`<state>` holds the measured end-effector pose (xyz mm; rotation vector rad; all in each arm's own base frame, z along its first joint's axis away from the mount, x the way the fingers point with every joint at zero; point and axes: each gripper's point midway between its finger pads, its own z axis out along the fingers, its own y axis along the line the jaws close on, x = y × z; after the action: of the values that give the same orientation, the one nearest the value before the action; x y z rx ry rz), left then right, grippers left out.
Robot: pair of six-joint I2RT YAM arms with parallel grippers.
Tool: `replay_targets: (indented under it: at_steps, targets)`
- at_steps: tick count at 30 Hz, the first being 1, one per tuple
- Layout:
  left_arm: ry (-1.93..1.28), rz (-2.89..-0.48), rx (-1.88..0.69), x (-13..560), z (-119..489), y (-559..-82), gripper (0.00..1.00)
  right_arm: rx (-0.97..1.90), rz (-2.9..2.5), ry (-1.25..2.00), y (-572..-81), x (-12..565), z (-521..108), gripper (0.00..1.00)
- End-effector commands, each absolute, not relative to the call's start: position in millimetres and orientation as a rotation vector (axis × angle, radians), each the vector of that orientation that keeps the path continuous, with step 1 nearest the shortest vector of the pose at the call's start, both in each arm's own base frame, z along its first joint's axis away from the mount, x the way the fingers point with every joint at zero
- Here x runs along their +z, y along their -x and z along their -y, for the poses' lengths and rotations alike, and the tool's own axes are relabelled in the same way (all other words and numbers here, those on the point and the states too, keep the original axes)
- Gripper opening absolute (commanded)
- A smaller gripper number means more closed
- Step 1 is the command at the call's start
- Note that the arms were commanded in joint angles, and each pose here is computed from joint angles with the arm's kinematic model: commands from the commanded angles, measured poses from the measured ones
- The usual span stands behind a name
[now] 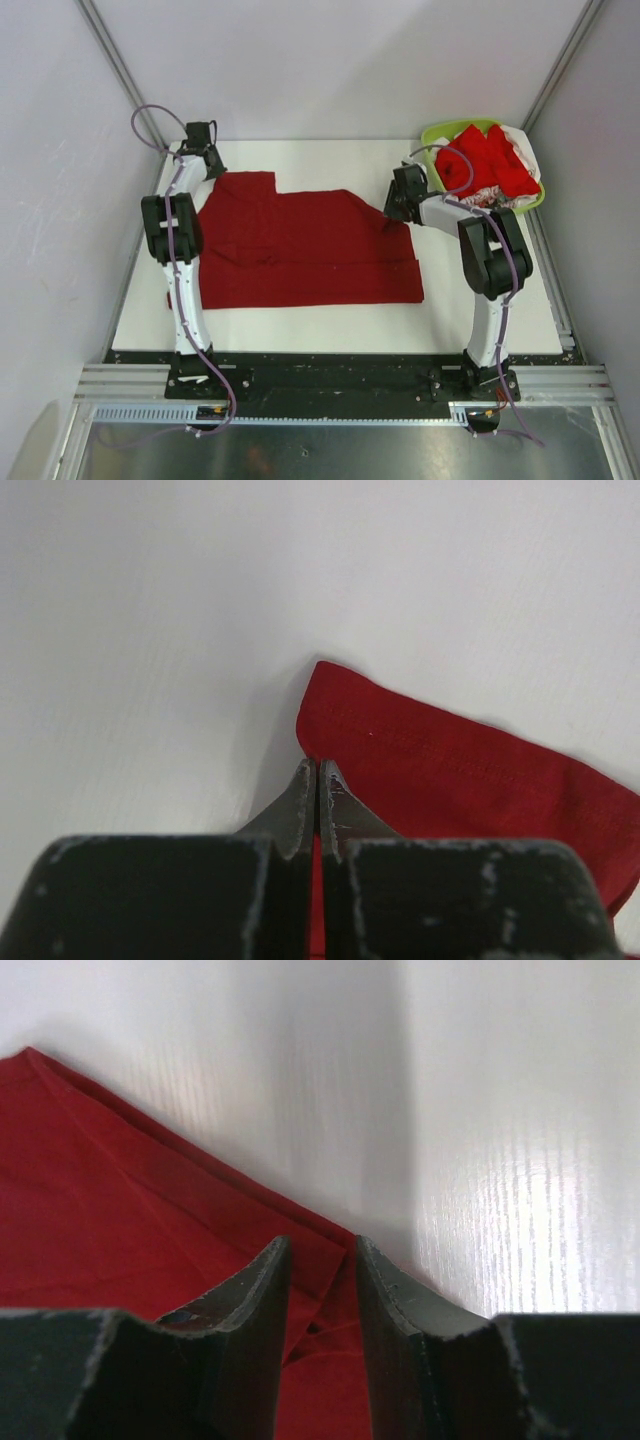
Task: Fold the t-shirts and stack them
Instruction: Grap the side of the flattened tshirt furthest away from the robot with both arms
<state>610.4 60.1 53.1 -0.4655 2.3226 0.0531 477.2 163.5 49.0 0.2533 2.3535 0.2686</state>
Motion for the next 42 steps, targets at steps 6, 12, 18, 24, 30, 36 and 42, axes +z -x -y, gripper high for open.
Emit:
replay_targets:
  at_steps: [6,12,18,24,30,36,42]
  targets:
    - [0.472,-2.221,0.014,104.3,-62.0,-617.4,0.0,0.287,-2.37,-0.264,-488.9,35.2,-177.9,0.34]
    - [0.471,-2.216,0.012,106.4,-61.8,-618.0,0.0,0.281,-2.354,-0.273,-492.6,40.1,-175.2,0.28]
    - [0.474,-2.206,0.011,111.9,-63.0,-618.1,0.0,0.269,-2.329,-0.272,-496.3,55.3,-173.1,0.13]
    - [0.474,-2.199,0.002,116.3,-61.9,-618.0,0.0,0.239,-2.303,-0.264,-499.2,70.2,-168.2,0.08]
    - [0.475,-2.182,-0.007,126.2,-60.9,-618.3,0.0,0.191,-2.266,-0.276,-514.4,82.5,-155.3,0.0]
    - [0.475,-2.159,-0.02,140.2,-59.7,-617.5,0.0,0.126,-2.173,-0.283,-545.8,104.6,-136.0,0.0]
    - [0.489,-2.154,0.004,147.7,-62.9,-608.5,0.0,0.083,-2.124,-0.272,-565.7,111.1,-122.7,0.0]
